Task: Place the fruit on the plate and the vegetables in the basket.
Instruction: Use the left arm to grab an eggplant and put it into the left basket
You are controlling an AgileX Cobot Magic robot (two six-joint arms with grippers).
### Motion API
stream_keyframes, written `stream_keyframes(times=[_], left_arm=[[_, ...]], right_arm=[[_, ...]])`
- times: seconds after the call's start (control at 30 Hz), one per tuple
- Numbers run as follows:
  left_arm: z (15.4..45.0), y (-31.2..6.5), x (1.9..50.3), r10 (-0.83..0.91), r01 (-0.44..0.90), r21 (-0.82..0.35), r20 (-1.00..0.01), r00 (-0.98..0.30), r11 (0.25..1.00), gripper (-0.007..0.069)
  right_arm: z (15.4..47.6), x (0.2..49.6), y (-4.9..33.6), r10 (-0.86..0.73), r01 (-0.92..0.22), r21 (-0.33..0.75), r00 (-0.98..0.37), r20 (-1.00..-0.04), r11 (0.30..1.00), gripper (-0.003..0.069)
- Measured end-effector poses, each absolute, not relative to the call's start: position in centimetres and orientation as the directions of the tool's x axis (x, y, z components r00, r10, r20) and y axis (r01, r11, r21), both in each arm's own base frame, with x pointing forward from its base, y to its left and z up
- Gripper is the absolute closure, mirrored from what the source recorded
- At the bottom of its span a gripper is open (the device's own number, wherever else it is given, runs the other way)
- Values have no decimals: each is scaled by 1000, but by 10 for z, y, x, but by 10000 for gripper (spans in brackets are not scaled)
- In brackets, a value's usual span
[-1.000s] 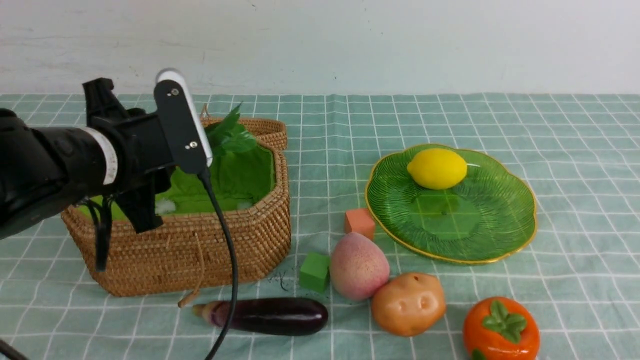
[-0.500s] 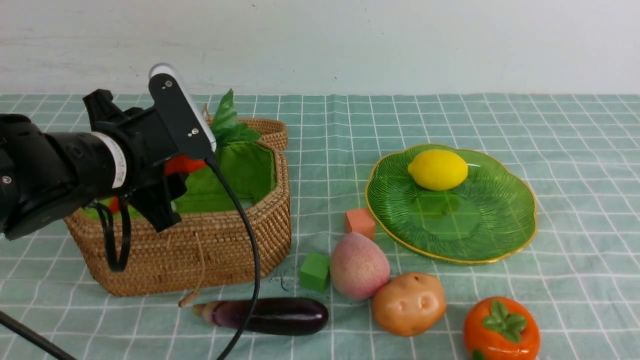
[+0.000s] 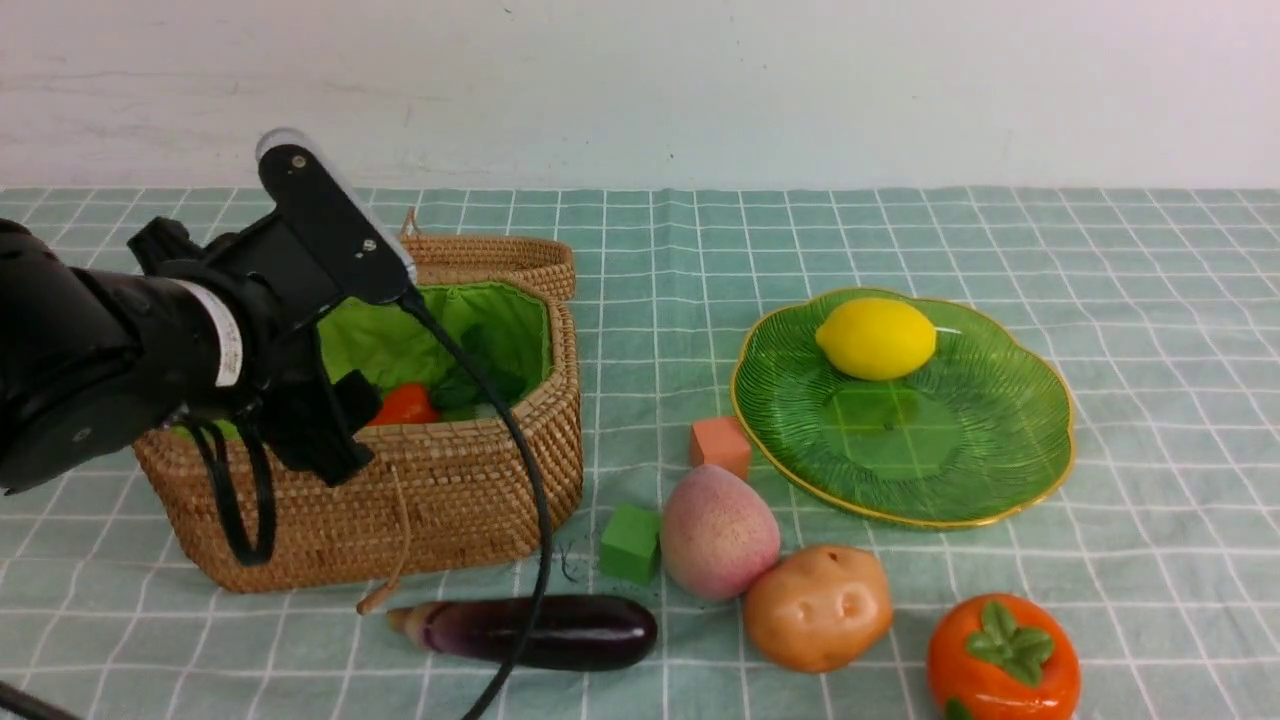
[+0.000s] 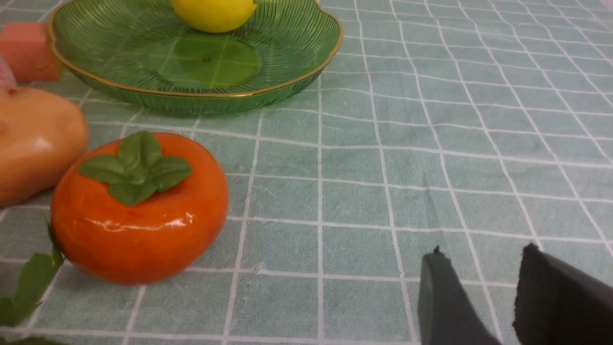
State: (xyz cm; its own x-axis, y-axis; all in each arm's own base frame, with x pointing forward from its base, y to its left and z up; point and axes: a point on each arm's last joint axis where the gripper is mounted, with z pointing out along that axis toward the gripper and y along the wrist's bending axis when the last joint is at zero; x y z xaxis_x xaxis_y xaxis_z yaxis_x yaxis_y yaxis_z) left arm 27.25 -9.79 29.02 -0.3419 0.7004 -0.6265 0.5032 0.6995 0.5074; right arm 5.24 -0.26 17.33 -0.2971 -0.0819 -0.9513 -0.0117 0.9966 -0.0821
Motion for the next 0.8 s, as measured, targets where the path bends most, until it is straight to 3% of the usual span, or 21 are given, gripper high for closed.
stream_keyframes(times=[0.2,0.33,0.53,0.7,0.8], left_arm=[[305,-139,223,603,607,299,-696,-389,736,201],[294,-157,205,608,666,194,-641,-470,720,276],[275,-165,208,647,686,179,-559,-519,705,326],[254,-170,218,780,763,276,-448,-436,585,337],[241,-171,223,877,824,345,-349,-332,449,338]], right_arm=[[173,52,-3,-82,-12,-82,-297,-951,997,419],[173,52,-3,-82,-12,-82,-297,-951,997,419],[173,52,-3,-82,-12,-82,-297,-951,997,419],[173,52,-3,-82,-12,-82,-297,-951,997,419],[173,52,-3,-82,-12,-82,-297,-951,997,419]])
